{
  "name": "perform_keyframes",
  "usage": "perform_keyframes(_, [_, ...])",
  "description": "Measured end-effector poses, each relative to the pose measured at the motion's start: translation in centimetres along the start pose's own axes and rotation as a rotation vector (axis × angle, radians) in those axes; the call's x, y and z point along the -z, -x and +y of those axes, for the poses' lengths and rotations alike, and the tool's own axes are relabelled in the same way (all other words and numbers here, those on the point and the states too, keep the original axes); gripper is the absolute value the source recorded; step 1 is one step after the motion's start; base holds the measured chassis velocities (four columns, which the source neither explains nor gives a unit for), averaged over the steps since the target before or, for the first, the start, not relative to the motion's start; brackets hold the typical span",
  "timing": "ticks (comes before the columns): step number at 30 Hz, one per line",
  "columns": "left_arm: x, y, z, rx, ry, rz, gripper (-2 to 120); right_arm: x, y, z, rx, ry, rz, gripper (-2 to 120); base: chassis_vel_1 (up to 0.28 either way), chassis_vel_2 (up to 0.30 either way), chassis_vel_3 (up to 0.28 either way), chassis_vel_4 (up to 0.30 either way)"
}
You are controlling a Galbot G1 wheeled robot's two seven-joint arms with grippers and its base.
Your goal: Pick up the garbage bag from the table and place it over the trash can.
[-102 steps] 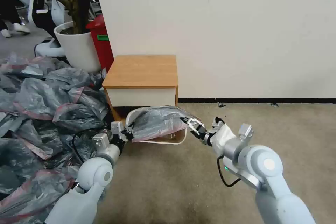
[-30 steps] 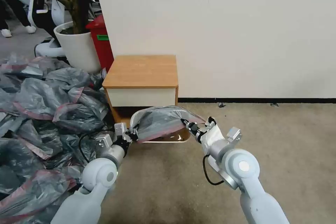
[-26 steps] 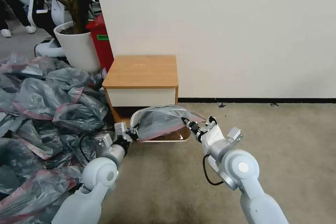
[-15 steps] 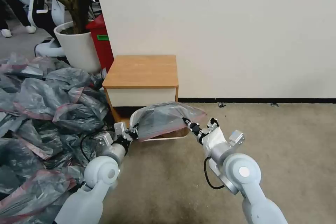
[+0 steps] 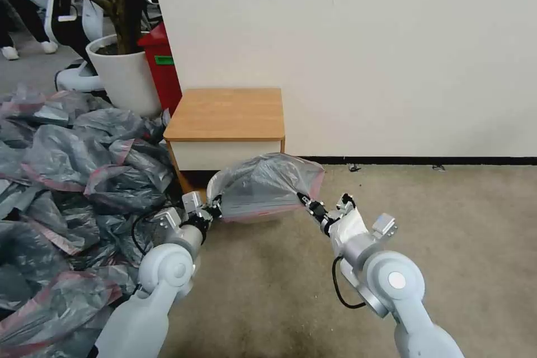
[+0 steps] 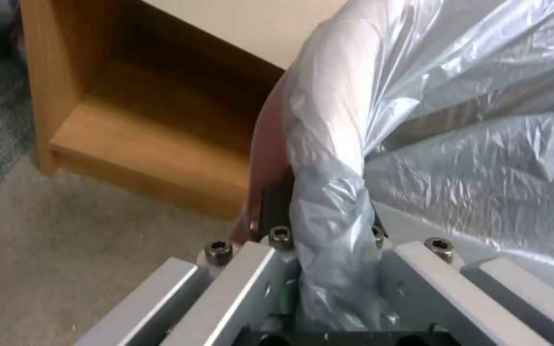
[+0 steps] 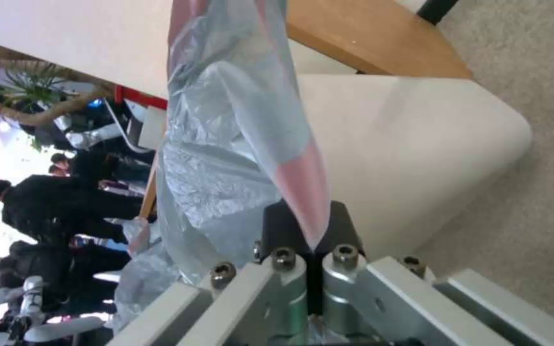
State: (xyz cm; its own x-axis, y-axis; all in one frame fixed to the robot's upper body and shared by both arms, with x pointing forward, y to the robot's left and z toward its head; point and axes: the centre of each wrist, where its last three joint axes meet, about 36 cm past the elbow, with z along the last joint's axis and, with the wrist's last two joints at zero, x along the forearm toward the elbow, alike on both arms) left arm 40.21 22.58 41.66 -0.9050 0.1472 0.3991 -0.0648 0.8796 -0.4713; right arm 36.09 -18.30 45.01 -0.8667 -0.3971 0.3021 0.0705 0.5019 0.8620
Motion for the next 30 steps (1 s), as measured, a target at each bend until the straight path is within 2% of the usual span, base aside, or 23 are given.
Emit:
perform_keyframes(13, [0.4,-0.2,-0.3,0.021,-0.021,0.000,2,-0.6,-0.4,-0.8,-0.024,-0.015,0.003,0,0.000,0.000,0.000,0.000])
perform_keyframes(24, [-0.5,-0.1,-0.1,0.051,0.052,-0.005,2,-0.6,-0.3,-0.3,-0.012,-0.023,0.001,0,0.000,0.000,0.000,0.000])
perform_keyframes(30, [-0.6,-0.1,0.0,0.054,0.059,-0.004,2,-0.6,-0.4,-0.3,-0.016,-0.027,0.004,0,0.000,0.000,0.000,0.000])
